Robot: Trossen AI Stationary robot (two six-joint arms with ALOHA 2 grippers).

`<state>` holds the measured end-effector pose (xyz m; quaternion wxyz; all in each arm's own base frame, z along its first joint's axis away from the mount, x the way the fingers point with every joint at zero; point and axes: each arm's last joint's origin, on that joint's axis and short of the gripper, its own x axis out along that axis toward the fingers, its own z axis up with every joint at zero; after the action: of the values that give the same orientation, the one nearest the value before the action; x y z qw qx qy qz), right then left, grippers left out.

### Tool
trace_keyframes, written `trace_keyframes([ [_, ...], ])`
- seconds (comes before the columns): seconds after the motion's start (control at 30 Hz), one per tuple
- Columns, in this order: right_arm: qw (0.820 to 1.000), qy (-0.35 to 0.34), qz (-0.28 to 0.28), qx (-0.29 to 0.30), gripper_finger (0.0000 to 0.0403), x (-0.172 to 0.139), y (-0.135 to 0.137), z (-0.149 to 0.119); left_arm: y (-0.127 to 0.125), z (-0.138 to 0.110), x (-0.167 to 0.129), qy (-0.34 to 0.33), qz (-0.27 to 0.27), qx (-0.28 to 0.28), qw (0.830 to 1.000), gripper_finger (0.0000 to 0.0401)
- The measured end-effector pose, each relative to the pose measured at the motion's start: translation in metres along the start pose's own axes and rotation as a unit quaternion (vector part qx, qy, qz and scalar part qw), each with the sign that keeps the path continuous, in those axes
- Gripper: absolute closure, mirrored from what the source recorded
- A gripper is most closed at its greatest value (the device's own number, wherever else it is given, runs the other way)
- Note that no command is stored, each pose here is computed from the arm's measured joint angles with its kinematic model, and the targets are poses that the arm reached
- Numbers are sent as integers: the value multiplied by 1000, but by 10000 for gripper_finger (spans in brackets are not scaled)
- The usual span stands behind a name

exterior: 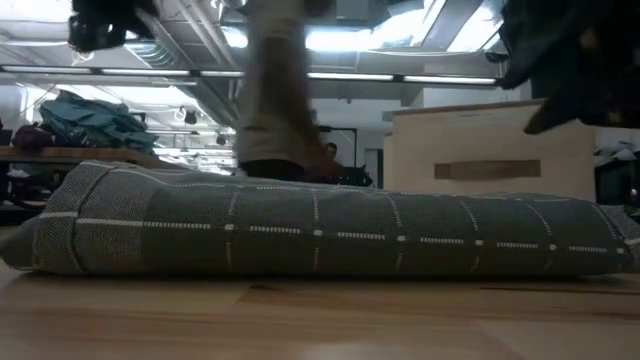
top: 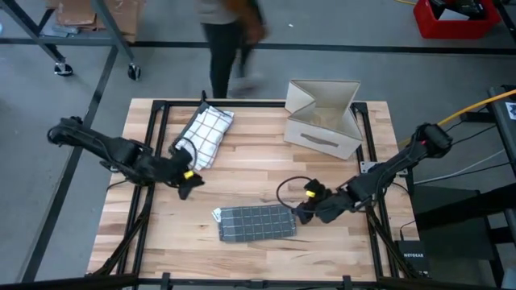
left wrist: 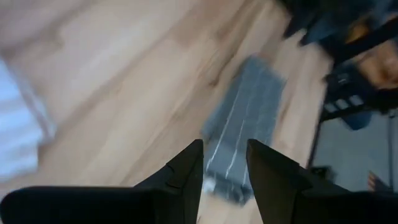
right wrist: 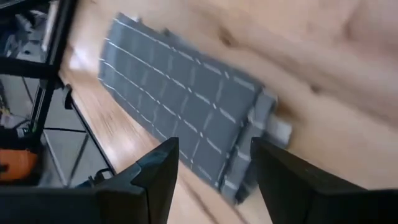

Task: Fold towel
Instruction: Stack the folded gray white kitchen towel on top of the folded white kitchen towel

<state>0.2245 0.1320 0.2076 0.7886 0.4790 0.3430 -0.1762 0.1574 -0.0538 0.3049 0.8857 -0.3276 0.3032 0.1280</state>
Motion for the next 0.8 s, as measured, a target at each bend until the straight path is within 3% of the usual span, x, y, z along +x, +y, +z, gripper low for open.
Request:
trace_keyframes([
  [0.27, 990, 83, -34, 109, 201, 15, -5, -11, -11, -23, 52, 71, 94, -42, 992, 288],
  [0.53, 980, 147, -60, 119, 201, 32, 4, -21, -27, -39, 111, 81, 96, 12, 992, 288],
  [0.8, 976, 160, -93, 113, 201, 59, 11, -31, -25, -58, 152, 102, 131, 28, 986, 288],
])
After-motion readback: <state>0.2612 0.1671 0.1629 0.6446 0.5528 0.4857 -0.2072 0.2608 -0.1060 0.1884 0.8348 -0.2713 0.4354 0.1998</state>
